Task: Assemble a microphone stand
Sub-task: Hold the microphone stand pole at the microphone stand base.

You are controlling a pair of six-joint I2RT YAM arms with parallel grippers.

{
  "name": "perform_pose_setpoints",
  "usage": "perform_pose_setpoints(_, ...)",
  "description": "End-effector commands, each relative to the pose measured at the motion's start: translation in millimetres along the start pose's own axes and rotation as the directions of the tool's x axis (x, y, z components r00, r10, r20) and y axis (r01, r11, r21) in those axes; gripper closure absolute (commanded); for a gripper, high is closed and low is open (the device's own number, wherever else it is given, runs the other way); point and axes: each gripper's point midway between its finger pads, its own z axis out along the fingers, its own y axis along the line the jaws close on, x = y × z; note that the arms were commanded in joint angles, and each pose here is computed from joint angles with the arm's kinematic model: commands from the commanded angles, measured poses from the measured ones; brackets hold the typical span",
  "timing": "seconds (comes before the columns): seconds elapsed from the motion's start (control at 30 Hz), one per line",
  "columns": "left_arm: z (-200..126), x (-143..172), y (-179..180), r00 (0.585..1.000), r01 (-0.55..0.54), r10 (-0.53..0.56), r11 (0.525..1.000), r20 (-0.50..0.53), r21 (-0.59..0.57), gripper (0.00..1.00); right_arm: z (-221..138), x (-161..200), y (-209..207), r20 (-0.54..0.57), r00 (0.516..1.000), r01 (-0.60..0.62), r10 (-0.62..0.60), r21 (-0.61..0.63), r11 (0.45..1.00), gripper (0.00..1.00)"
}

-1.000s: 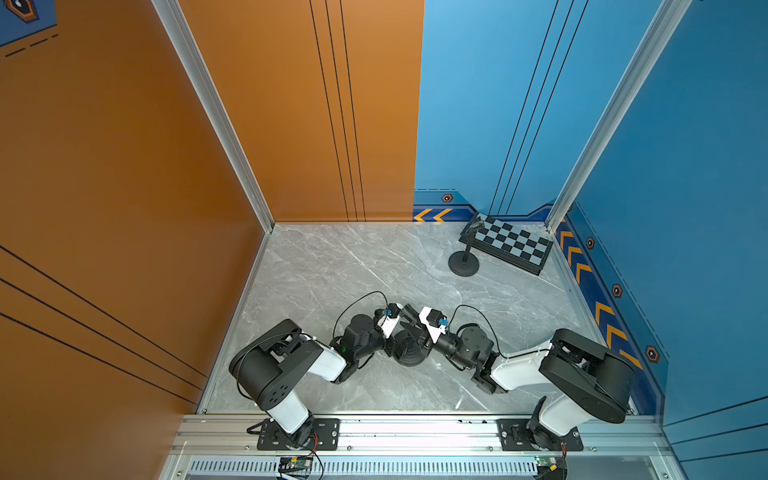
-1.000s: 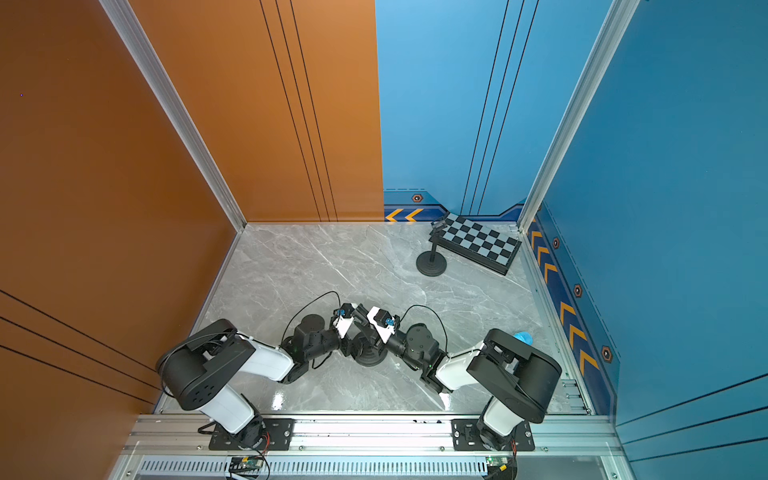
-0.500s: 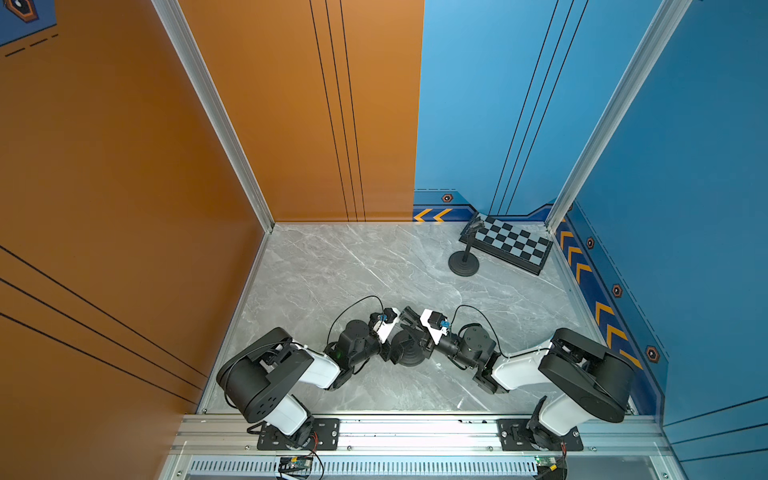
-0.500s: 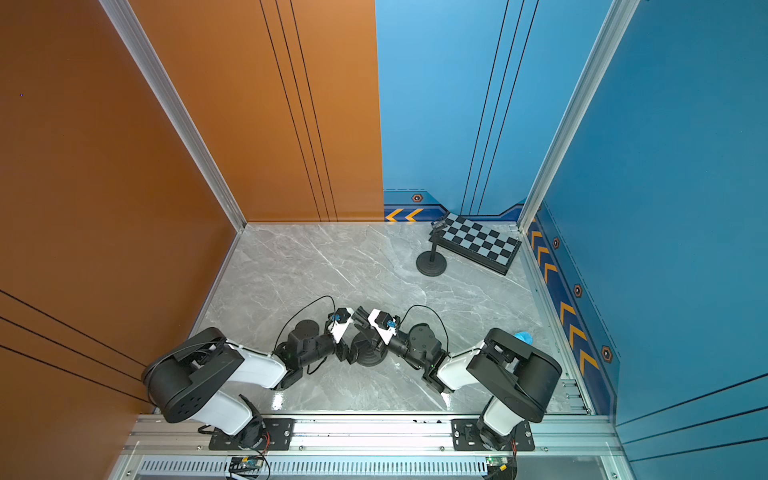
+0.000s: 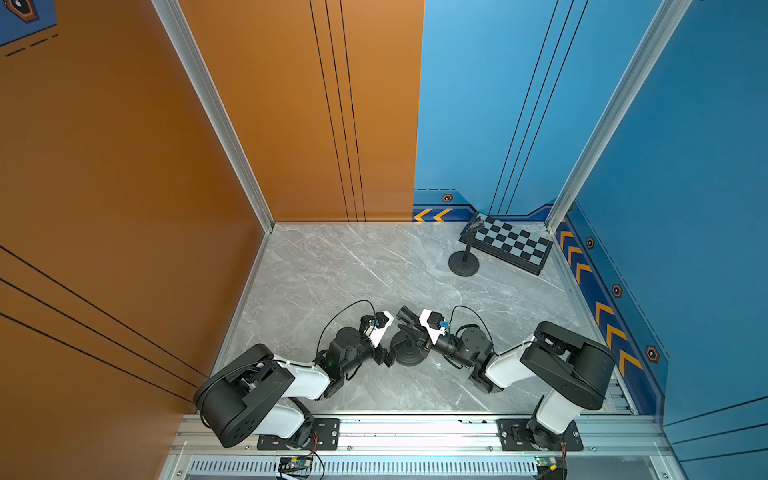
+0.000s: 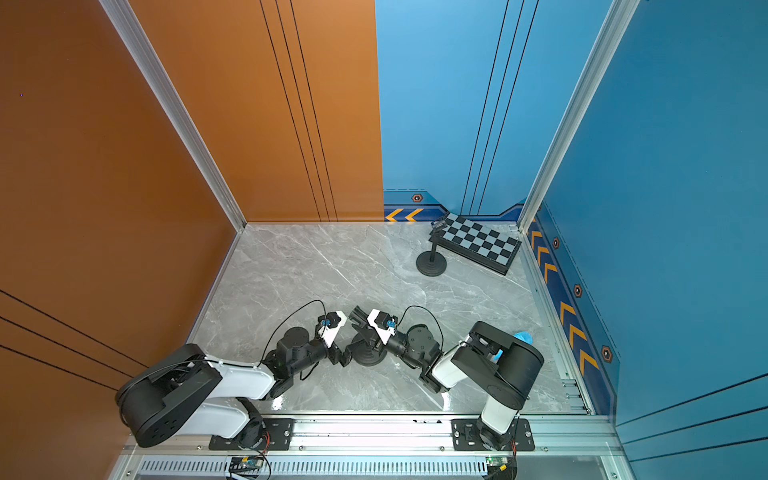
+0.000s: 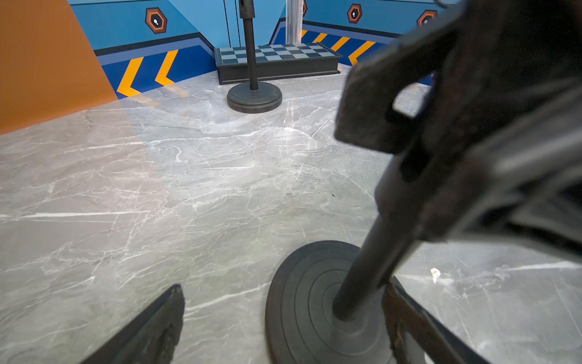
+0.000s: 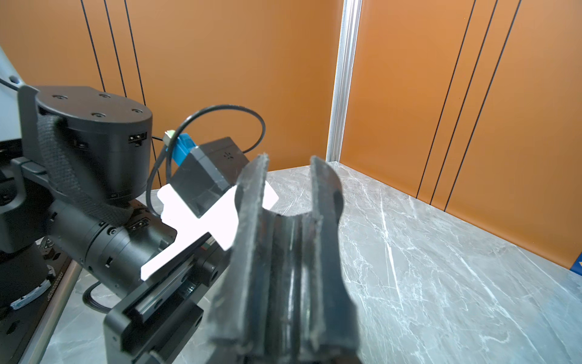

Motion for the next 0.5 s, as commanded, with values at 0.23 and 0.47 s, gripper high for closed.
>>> perform_pose_setpoints(0.23, 9.4, -7.5, -12.2, 1.000, -0.021, 0.020, 0.995, 0.013, 0.097, 0.02, -48.8, 116.1, 7.1, -0.440, 0.897, 0.028, -0.051, -0.058, 0.998, 1.00)
perform_pose_setpoints(0.47, 13.0, -5.8, -25.2, 0.997, -0.074, 0.073, 0.981, 0.014, 0.177, 0.02, -55.5, 122.7, -7.0, -0.500, 0.864, 0.058, -0.064, -0.028, 0.998, 1.00)
